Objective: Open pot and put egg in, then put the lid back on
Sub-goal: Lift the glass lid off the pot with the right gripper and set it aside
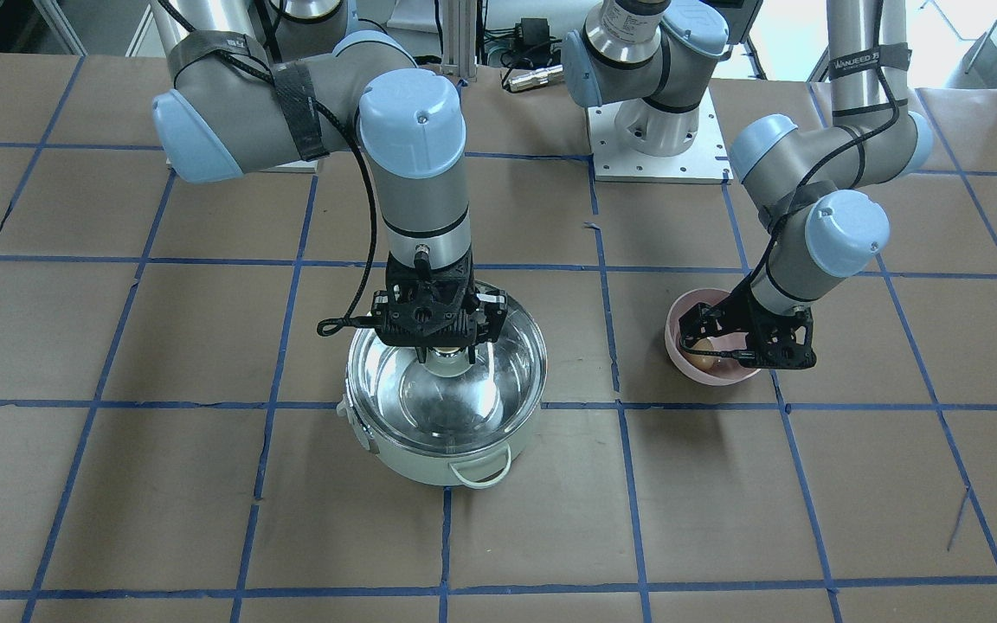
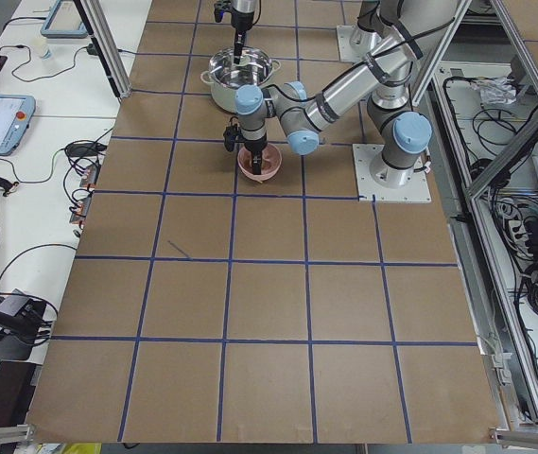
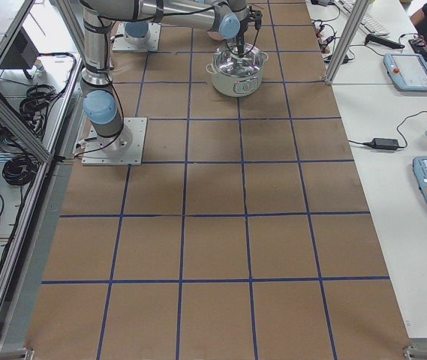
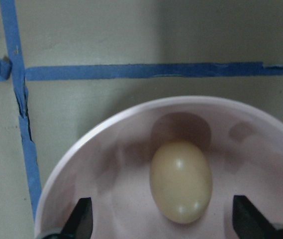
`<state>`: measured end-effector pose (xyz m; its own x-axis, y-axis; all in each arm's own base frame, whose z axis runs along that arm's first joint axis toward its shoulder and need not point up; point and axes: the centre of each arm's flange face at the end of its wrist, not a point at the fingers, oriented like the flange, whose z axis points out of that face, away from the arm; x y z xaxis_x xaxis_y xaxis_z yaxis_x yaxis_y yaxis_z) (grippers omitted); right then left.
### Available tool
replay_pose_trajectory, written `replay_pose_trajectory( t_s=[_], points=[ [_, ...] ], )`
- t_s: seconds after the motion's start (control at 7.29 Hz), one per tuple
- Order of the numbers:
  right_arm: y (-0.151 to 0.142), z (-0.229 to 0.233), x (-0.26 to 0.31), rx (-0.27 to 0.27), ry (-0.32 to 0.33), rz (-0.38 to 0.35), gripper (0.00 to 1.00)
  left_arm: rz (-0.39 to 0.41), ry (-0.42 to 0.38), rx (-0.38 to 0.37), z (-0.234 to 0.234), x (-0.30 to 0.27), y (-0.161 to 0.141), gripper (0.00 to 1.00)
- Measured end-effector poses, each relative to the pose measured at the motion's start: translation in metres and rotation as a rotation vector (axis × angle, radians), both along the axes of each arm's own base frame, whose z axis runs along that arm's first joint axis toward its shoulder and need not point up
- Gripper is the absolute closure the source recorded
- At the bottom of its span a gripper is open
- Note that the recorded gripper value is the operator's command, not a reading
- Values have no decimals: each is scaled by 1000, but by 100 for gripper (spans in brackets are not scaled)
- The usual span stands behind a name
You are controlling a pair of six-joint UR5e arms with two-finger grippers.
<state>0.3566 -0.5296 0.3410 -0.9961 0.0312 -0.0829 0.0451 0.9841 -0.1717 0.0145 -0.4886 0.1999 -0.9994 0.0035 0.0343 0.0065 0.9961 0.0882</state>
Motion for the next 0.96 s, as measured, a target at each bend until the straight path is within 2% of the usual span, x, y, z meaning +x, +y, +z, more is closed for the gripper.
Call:
replay_pose_trajectory(
  t_s=[0.41, 0.82, 0.96],
  points=[
    [0, -1, -1, 3, 3, 2, 52, 0, 4, 12, -6, 0, 1, 2],
    [-7, 27, -29, 3, 9, 7, 53, 2, 10, 27, -14, 0, 0, 22],
    [-8, 43, -46, 7, 12, 11, 53, 3, 13, 28, -15, -1, 0, 35]
  ],
)
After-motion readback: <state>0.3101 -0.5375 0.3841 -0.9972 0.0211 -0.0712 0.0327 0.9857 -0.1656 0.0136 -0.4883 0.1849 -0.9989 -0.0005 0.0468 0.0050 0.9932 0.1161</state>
